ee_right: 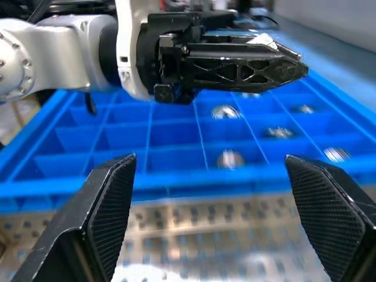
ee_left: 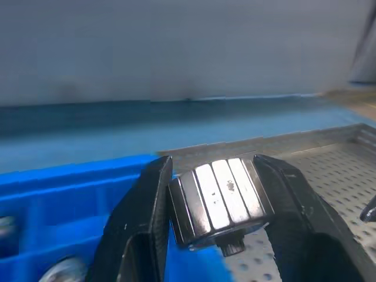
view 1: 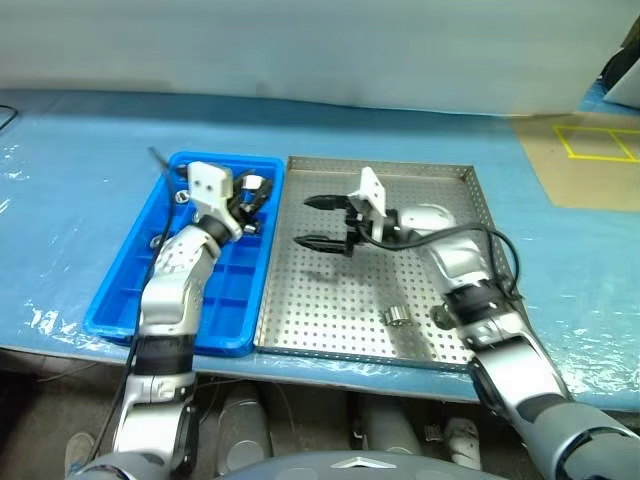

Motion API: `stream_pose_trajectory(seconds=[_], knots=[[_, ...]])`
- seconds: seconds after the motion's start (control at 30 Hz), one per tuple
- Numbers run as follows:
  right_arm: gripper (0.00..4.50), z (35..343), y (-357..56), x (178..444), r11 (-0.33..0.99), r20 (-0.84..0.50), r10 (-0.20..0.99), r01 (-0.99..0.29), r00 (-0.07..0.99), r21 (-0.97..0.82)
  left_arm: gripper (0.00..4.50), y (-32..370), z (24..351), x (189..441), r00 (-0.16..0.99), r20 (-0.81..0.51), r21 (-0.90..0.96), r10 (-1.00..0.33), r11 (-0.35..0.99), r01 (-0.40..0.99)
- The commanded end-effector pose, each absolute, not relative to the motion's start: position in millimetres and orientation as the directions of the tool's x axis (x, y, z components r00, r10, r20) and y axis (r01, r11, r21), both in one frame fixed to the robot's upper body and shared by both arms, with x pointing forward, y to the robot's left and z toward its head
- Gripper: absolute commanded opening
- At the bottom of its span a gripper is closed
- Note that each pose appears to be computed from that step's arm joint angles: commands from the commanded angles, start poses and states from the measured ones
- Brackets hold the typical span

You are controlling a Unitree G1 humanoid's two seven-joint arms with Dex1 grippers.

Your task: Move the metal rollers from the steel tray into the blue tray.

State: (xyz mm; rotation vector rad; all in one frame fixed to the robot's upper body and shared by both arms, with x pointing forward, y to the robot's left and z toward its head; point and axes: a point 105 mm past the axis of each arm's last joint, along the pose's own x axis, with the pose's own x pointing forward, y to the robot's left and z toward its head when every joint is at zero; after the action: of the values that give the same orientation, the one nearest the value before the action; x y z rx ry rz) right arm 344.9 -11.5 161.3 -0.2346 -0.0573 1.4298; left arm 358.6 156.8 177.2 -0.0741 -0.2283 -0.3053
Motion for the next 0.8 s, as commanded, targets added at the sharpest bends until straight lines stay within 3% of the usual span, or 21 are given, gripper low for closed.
stream_pose_trajectory(seconds=[0.03,0.27,0.77,0.8], knots=[[4.28,163,9,335,0.015,-0.102,0.994,-0.972,0.040,-0.233,1.84,205,196,335,0.950,0.313,-0.068,-0.004,0.997,0.026],[4.28,157,22,327,-0.053,-0.105,0.994,-0.977,-0.032,-0.207,1.84,242,159,289,0.950,0.183,-0.059,0.251,0.968,-0.245],[4.28,148,14,328,-0.017,-0.126,0.992,-0.982,0.006,-0.187,1.84,243,113,252,0.930,-0.008,-0.071,0.368,0.927,-0.367],[4.28,147,12,328,-0.015,-0.126,0.992,-0.983,0.009,-0.185,2.19,242,111,252,0.930,-0.013,-0.071,0.368,0.927,-0.368]])
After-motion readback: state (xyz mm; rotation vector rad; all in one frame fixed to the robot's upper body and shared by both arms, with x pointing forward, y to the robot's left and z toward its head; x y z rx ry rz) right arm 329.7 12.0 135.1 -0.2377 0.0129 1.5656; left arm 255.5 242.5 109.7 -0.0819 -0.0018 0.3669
